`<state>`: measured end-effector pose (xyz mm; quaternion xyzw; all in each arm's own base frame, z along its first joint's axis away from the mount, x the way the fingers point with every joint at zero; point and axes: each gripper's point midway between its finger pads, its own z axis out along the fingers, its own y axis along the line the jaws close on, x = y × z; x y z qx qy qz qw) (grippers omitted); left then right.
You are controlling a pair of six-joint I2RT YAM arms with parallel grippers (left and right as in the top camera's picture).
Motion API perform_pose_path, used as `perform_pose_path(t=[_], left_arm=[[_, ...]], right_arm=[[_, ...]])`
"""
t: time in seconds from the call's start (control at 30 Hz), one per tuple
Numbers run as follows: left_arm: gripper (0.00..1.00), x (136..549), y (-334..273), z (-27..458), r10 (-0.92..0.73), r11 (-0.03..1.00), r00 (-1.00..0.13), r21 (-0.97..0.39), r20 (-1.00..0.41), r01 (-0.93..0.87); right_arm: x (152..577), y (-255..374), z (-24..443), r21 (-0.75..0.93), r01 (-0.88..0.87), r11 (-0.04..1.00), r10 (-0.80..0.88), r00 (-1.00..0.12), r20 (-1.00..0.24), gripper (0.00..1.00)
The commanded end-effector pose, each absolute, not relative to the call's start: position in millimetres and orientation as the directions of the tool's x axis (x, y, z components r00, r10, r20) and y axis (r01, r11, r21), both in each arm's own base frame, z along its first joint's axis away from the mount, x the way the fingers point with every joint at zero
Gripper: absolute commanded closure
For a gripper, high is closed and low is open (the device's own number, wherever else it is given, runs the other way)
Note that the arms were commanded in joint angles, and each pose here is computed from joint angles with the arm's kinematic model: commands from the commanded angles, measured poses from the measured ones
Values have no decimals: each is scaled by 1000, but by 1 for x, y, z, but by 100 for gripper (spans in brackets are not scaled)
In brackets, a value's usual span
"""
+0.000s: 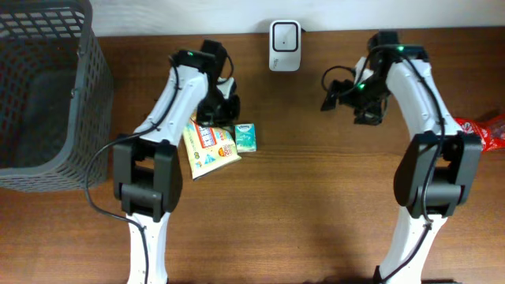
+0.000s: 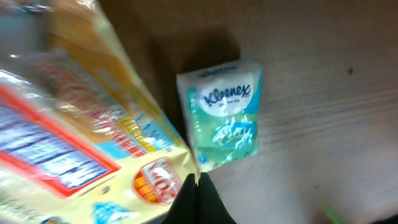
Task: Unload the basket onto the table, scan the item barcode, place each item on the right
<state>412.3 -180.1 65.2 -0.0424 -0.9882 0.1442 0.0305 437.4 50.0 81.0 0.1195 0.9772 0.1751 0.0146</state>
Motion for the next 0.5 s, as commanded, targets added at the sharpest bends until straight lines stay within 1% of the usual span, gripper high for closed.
perform_pose_path(t=[0.0,0.07,0.13,0.3,0.47], left_arm=[[100,402,-191,38,33,965,-995,-261,94,7],[100,403,-185,29,-20,975,-996,-221,90,-40],[100,405,-179,19,-55,981,-995,-184,78,-69],[100,406,-179,13,-55,980,-996,-186,72,-68],[100,414,-186,14,-48,976,-998,-212,37,-55]], right_arm=[[436,56,81,357,227,906,236,-972,19,5],[435,55,81,355,232,906,238,-971,26,8],[432,55,81,352,236,906,238,-971,38,8],[431,55,81,352,236,906,237,-971,39,8],[431,55,81,351,237,906,237,-971,43,7]])
